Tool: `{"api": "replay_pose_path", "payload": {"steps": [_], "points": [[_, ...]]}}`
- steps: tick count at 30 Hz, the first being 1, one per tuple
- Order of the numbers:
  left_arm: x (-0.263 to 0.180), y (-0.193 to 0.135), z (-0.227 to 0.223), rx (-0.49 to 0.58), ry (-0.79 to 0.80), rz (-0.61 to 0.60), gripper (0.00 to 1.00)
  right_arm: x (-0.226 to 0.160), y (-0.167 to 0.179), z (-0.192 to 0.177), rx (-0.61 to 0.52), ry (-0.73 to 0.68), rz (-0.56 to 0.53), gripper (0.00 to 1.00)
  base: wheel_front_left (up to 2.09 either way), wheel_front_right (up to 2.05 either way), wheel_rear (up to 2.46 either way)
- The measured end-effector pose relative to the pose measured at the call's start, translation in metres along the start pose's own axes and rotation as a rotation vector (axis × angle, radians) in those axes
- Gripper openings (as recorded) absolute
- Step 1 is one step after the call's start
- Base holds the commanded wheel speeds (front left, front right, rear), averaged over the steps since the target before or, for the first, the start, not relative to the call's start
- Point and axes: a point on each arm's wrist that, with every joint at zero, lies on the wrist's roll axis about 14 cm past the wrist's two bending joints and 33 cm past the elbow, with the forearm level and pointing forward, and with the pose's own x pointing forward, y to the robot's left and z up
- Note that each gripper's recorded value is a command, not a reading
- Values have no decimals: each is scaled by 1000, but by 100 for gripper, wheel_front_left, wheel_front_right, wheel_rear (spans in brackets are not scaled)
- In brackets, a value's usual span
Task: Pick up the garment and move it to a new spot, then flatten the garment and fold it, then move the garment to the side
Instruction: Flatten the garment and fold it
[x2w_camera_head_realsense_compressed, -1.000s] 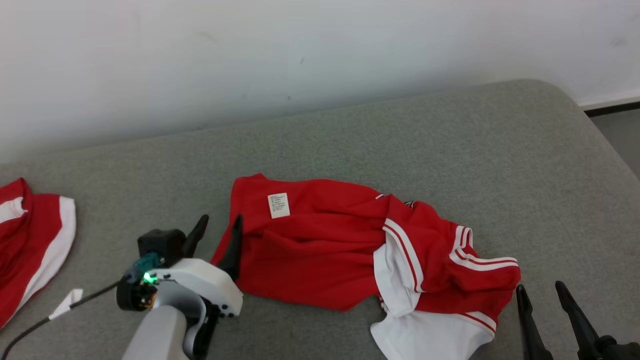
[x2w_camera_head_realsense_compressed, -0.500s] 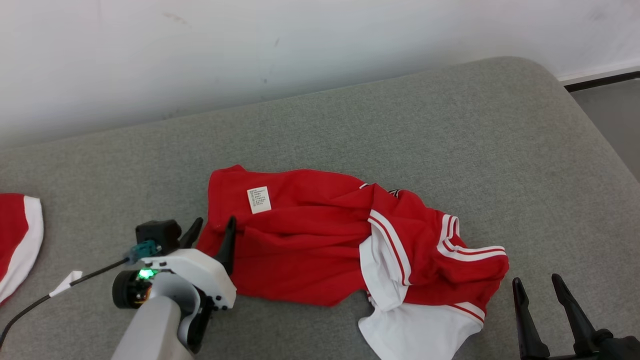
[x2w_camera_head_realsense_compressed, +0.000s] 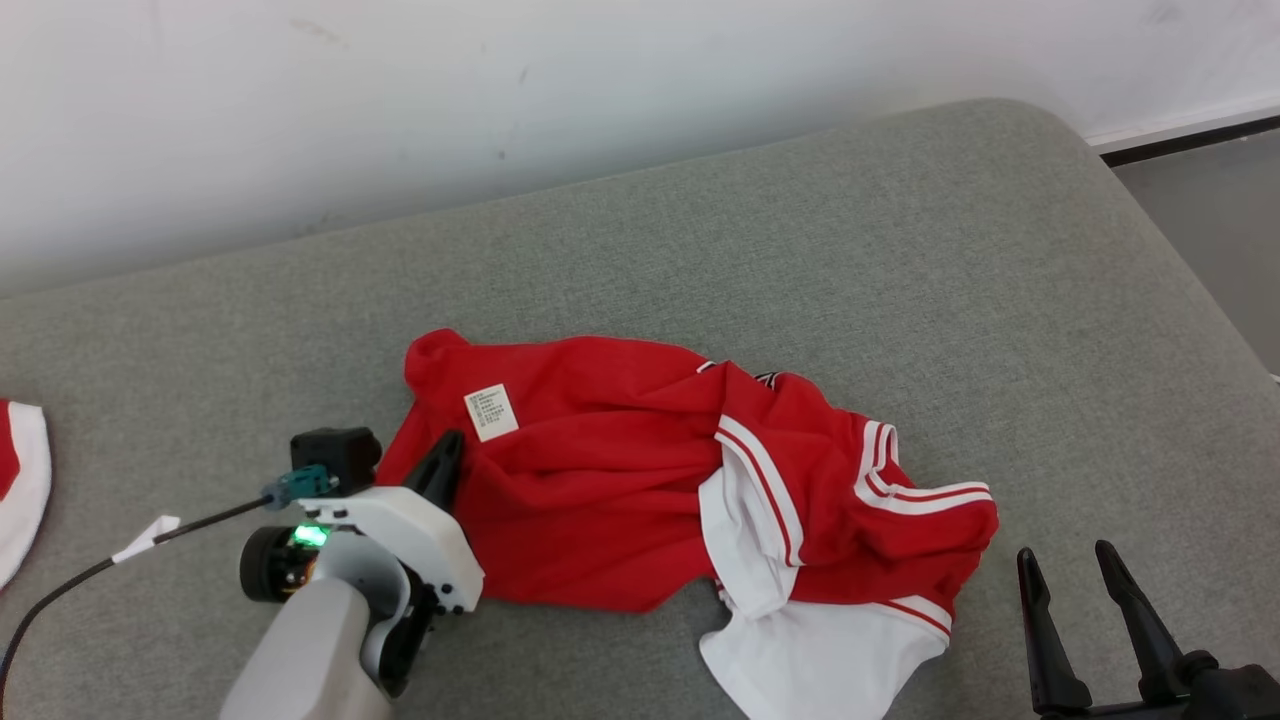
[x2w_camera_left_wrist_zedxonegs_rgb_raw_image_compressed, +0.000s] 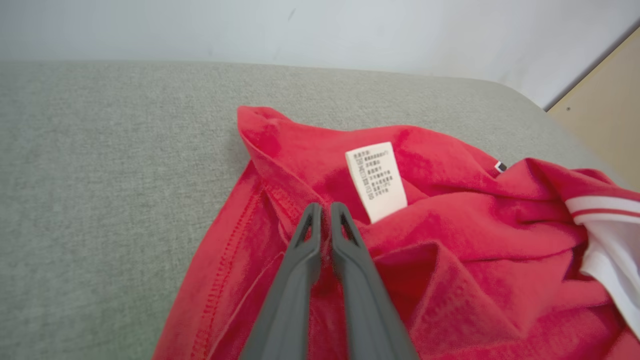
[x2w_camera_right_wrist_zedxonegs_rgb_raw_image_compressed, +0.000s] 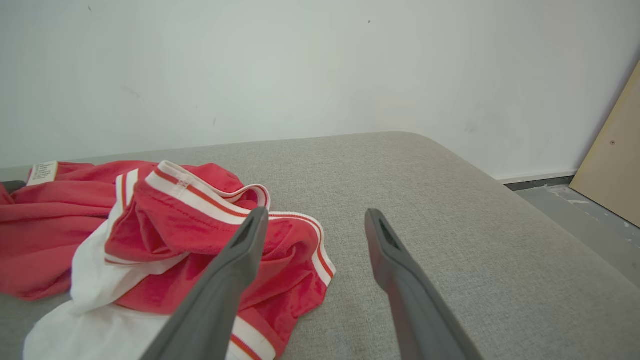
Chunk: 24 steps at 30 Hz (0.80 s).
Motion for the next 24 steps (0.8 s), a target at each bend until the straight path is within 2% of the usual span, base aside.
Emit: {"api": "replay_pose_path", "payload": {"steps": [5,9,24], "points": [[4,-4,3,-10,14,-17,0,-2,-2,1,6,-6,-13,100,0,0,0],[14,-10,31,-8,-39,-40,0,-5,-3,3,11,-12,-20,100,0,0,0],[51,-56,214,71,-410,-133,0,-22,-25,14,27,-47,-108,100,0,0,0]]}}
